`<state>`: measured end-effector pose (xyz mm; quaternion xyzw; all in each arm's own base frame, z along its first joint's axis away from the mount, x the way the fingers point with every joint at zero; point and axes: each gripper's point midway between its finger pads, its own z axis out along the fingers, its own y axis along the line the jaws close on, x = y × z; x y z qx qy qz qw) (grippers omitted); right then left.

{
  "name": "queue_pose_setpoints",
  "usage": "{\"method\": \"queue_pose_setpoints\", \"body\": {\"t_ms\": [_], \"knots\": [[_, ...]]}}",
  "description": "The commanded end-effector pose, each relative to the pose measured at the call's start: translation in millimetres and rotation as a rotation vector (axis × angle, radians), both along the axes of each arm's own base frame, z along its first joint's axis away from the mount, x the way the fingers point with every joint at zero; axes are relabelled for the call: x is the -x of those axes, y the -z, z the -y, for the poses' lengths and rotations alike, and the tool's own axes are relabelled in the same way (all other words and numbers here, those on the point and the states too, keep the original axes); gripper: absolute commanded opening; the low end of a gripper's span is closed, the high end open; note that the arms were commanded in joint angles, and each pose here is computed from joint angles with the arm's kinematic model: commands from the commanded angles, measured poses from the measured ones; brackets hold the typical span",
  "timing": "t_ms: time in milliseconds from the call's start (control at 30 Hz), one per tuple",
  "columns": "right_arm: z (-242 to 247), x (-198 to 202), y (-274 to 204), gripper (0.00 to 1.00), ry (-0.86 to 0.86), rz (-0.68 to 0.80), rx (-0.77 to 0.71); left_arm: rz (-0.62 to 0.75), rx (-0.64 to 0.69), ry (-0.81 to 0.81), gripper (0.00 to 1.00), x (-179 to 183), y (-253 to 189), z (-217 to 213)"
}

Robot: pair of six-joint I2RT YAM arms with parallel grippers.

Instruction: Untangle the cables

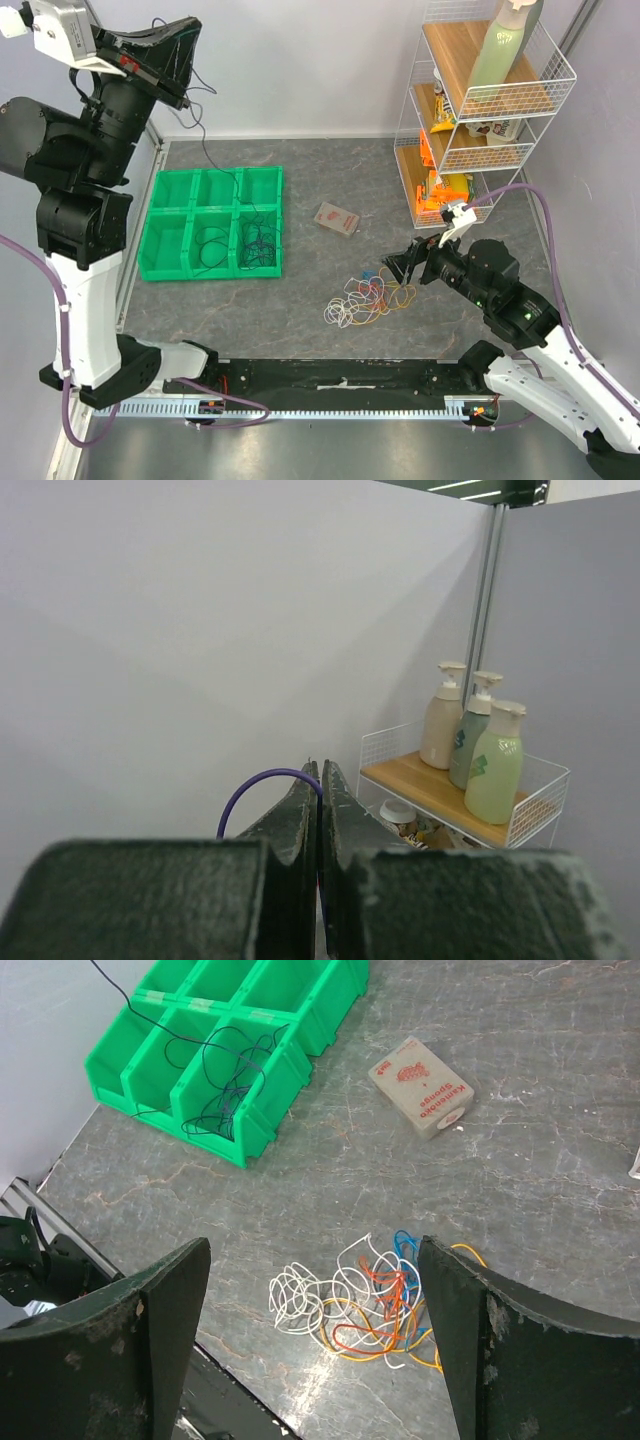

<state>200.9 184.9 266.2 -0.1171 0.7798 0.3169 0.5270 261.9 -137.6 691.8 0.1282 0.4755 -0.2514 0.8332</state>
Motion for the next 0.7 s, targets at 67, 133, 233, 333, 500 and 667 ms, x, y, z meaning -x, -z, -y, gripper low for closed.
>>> {"method": "queue_pose_setpoints", "body": {"t_ms": [67, 133, 233, 333, 500, 667], "knots": [[-3, 2, -14, 0.92, -0.012, 0.038, -0.056, -0.086, -0.001, -0.089, 0.02, -28, 34, -7], [-1, 2, -13, 0.92, -0.001, 0.041, -0.055, -0.152, -0.006, -0.128, 0.02, -40, 65, -11], [-1, 3, -11, 0.92, -0.005, 0.034, -0.051, -0.259, -0.014, -0.188, 0.02, -55, 113, -18], [-1, 4, -9, 0.92, -0.008, 0.032, -0.044, -0.384, -0.009, -0.172, 0.02, -63, 166, -12], [-1, 3, -9, 0.92, -0.007, 0.032, -0.042, -0.582, 0.005, -0.11, 0.02, -73, 248, 5], [1, 4, -5, 0.92, 0.0, 0.025, -0.046, -0.718, -0.003, -0.081, 0.02, -75, 316, 14]]}}
